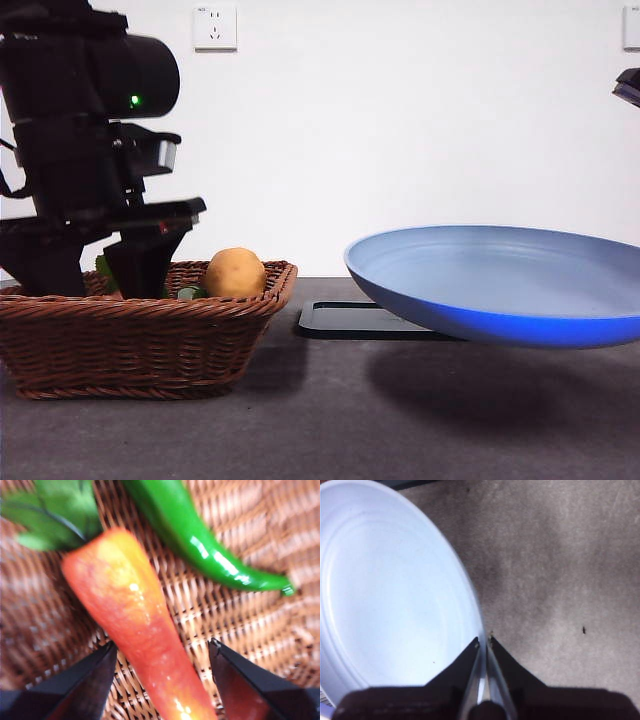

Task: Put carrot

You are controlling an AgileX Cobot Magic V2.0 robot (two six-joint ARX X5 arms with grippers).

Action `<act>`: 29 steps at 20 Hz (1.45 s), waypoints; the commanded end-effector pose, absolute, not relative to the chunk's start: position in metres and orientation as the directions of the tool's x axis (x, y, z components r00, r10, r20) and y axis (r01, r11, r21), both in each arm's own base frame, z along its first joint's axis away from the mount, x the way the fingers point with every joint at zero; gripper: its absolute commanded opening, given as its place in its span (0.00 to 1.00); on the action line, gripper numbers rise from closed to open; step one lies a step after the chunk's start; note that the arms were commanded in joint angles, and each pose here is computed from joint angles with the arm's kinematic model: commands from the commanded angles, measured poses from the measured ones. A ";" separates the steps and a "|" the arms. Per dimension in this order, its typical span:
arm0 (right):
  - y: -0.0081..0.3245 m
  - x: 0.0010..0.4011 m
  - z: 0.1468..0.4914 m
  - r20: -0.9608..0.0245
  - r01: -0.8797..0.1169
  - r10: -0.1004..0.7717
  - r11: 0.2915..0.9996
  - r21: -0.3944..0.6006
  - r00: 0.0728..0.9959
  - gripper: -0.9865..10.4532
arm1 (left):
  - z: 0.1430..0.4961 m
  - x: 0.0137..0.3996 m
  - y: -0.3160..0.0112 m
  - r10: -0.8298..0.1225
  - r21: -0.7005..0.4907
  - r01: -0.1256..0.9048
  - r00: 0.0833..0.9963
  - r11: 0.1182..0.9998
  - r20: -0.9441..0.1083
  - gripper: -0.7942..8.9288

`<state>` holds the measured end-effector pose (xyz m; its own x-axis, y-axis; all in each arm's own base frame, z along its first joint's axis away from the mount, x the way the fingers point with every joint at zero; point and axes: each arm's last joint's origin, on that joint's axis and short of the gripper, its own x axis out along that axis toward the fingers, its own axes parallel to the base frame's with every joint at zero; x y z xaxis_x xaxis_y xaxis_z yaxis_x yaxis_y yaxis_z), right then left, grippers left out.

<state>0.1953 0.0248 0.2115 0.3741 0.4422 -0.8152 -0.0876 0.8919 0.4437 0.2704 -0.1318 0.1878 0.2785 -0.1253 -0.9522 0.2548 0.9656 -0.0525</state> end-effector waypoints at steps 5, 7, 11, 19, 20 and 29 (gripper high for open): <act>0.025 0.199 0.215 -0.804 -0.106 0.448 0.889 0.445 0.391 0.09 | 0.192 0.275 -0.135 -0.122 -0.046 0.250 0.297 0.967 -0.947 0.22; 0.025 0.199 0.215 -0.804 -0.104 0.448 0.889 0.445 0.391 0.09 | 0.206 0.277 -0.136 -0.134 -0.052 0.251 0.320 0.967 -0.938 0.22; 0.026 0.199 0.215 -0.804 -0.084 0.453 0.885 0.458 0.385 0.09 | 0.279 0.270 -0.140 -0.321 -0.186 0.320 0.444 0.929 -0.837 0.22; 0.047 0.199 0.216 -0.785 -0.134 0.499 0.863 0.487 0.367 0.09 | 0.308 0.194 -0.256 -0.636 -0.207 0.739 0.361 0.641 -0.682 0.22; 0.048 0.199 0.216 -0.785 -0.132 0.501 0.862 0.489 0.365 0.09 | 0.301 0.190 -0.264 -0.601 -0.155 0.742 0.382 0.652 -0.702 0.22; 0.047 0.195 0.214 -0.807 -0.086 0.495 0.864 0.496 0.322 0.09 | 0.254 0.185 -0.299 -0.521 -0.109 0.784 0.295 0.611 -0.801 0.23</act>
